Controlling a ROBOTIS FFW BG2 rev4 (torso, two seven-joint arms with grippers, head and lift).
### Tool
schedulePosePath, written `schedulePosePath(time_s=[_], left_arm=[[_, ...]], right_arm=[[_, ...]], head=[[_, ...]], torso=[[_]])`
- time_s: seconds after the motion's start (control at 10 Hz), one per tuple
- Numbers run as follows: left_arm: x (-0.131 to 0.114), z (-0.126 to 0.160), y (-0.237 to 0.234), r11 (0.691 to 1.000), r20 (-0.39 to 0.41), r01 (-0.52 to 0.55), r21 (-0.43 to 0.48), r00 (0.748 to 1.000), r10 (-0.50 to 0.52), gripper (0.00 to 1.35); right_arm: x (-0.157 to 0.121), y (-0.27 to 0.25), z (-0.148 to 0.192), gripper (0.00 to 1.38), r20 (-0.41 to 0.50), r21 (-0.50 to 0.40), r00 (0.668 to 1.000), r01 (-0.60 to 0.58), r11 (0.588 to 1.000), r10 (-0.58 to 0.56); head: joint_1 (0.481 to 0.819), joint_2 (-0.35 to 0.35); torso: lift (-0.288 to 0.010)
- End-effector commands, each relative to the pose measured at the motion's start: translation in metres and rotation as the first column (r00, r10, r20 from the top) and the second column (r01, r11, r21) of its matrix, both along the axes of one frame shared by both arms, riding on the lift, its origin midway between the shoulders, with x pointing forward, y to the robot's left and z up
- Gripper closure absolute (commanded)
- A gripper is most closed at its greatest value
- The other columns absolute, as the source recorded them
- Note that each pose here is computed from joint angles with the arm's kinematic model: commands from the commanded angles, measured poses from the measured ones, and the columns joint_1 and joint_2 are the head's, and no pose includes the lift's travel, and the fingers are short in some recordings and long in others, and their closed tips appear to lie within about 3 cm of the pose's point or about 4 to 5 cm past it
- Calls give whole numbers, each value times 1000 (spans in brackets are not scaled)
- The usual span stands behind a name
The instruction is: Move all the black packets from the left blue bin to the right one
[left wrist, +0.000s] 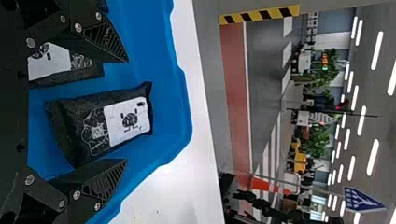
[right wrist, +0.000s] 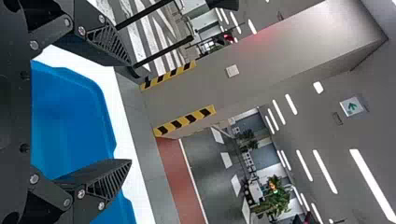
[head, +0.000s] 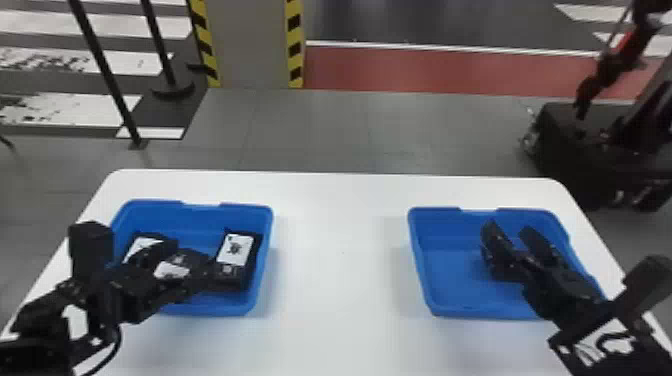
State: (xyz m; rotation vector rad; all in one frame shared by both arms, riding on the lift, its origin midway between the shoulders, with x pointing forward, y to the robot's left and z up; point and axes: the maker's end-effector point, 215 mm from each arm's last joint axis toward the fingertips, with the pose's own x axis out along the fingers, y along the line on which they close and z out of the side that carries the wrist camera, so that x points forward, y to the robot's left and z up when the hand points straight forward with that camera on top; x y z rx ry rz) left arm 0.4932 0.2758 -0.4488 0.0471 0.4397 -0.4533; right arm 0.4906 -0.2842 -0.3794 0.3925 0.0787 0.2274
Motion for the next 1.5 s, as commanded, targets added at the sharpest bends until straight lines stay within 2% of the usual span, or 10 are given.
schedulePosePath(time_s=[0.0,0.2,0.5,0.6,0.7,0.9,1.1,1.4], left_arm=[[18,-12,-7,1000,-63,21,6,998,-21,297],[36,-29,-25,997,-128,67,-36,989,-71,297],[34,-50,-38,996,-225,75,-52,971,-84,308],[36,-56,-41,994,-260,96,-45,960,-105,596],[36,-58,-39,995,-271,93,-33,958,-98,990],[30,-62,-27,997,-276,70,-37,958,-77,1208],[29,-48,-25,992,-219,116,-52,968,-125,1208],[4,-7,-36,979,-144,170,-111,972,-185,1208]], right_arm=[[-6,4,11,263,19,0,1000,-6,1000,6],[-7,8,14,263,27,8,1000,-13,1000,13],[-10,11,18,263,37,18,999,-22,1000,22],[-11,11,18,263,36,24,999,-22,999,21],[-11,12,20,263,39,28,999,-22,999,21],[-12,13,22,263,43,34,999,-24,999,22],[-13,22,26,263,52,47,998,-43,998,41],[-13,43,32,263,64,75,995,-82,994,77]], head=[[695,-10],[695,-14],[695,-28],[695,-35],[695,-43],[695,-38],[695,-26],[695,-11]], torso=[[-110],[-110],[-110],[-110],[-110],[-110],[-110],[-110]])
